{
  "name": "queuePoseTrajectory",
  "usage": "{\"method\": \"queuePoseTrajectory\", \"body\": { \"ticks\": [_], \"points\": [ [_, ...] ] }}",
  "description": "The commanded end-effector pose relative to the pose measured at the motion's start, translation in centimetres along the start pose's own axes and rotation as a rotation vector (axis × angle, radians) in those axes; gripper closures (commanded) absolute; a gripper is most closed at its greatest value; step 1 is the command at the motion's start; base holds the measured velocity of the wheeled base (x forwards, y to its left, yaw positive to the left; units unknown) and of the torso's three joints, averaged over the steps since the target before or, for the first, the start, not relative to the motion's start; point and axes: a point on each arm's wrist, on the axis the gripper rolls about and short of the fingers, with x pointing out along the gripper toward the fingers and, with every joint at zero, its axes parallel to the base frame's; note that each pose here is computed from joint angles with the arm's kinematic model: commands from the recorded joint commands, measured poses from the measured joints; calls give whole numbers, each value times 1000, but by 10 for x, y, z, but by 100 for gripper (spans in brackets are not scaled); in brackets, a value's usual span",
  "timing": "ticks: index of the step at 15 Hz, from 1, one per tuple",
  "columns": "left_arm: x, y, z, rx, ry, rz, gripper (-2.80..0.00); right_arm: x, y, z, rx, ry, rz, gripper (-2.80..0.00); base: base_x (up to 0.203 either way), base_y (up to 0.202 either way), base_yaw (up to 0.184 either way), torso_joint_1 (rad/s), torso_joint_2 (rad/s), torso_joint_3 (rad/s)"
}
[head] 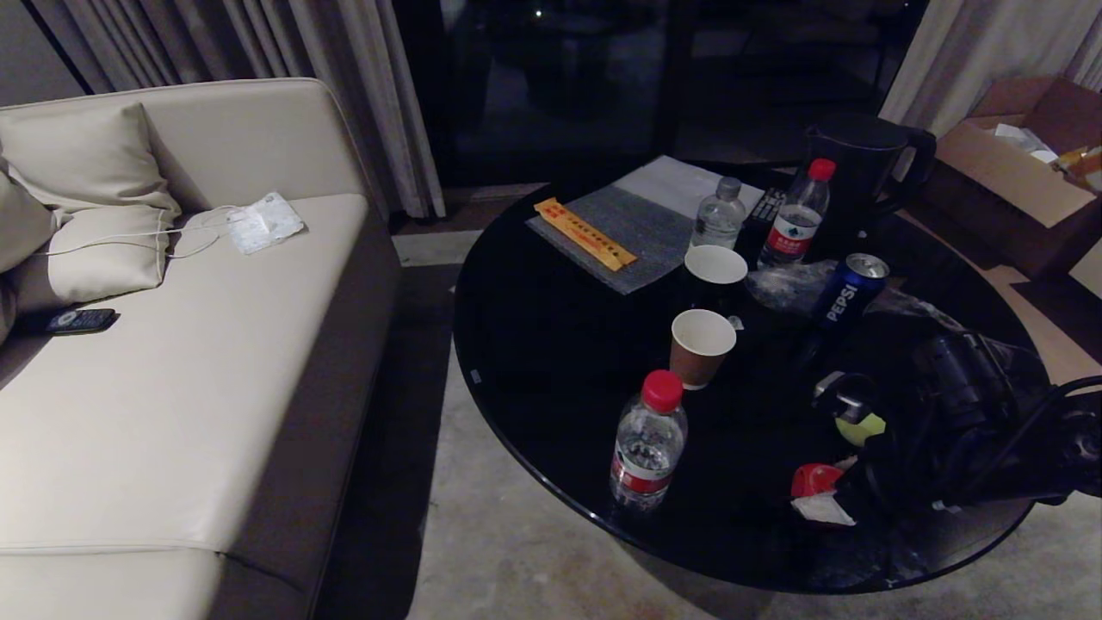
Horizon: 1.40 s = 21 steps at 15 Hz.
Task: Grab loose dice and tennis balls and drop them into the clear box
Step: Pick up toys out of the box
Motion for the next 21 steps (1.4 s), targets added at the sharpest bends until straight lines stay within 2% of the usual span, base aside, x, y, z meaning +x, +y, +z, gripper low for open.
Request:
{"method": "queuePoseTrajectory", "body": {
  "ticks": [1,5,10,16,18,21],
  "points": [
    [0,0,0,-1,3,0,0,0,0,0,-11,-3,0,0,0,0,0,0,0,0],
    [0,0,0,-1,3,0,0,-3,0,1,-12,-9,-4,0,0,0,0,0,0,0],
    [0,0,0,-1,3,0,0,-21,3,5,-4,-68,-25,0,0,0,0,0,0,0],
    [0,0,0,-1,3,0,0,-37,6,6,202,-117,-39,0,0,0,0,0,0,0],
    [0,0,0,-1,3,0,0,-32,2,7,263,-96,-99,0,0,0,0,0,0,0],
    [0,0,0,-1,3,0,0,-15,-5,10,299,-84,-212,0,0,0,0,0,0,0]
  ]
}}
